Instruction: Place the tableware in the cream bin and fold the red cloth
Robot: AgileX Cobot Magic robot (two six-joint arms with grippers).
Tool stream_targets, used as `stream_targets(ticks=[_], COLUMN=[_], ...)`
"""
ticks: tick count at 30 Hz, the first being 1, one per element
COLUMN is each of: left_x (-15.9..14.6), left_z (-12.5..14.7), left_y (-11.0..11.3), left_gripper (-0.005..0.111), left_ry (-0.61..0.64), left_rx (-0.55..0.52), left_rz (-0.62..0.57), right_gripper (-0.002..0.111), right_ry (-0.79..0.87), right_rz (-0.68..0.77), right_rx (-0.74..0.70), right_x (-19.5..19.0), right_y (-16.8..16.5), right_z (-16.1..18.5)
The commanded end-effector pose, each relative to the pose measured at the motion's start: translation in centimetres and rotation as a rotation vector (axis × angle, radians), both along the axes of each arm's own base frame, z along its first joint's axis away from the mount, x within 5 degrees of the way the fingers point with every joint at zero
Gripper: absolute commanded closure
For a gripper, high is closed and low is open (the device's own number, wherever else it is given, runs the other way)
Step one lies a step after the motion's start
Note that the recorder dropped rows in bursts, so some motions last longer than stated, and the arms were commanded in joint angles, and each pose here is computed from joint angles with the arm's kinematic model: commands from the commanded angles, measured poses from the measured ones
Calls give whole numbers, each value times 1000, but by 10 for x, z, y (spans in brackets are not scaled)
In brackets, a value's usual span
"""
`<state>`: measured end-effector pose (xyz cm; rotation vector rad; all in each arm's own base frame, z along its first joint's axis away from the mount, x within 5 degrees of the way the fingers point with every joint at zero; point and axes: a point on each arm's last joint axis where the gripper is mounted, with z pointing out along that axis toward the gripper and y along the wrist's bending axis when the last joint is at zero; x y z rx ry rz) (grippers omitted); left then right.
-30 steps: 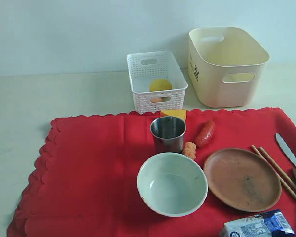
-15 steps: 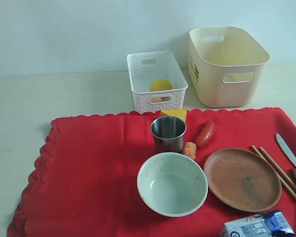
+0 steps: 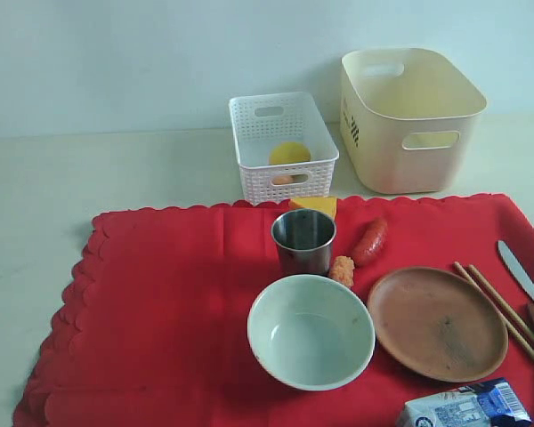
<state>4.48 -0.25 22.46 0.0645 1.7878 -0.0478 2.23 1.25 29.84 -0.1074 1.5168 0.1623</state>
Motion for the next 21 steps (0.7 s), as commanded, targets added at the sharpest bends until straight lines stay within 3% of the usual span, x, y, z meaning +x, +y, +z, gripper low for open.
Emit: stream_targets(ticks=[1, 9, 21], left_x=[3, 3, 3], left_z=[-16, -18, -18], left_y=[1, 1, 1], left_gripper=[107, 107, 107], left_ry=[26, 31, 31], left_rx=[-13, -12, -12], left_rz=[34, 34, 34], right_gripper=[108, 108, 104], right_ry=[12, 157, 558], right_rz=[52, 175, 591], right_rx=[6, -157, -352], right_x=[-5, 15, 110], right_y=[4, 16, 43], right_z=[4, 19, 18])
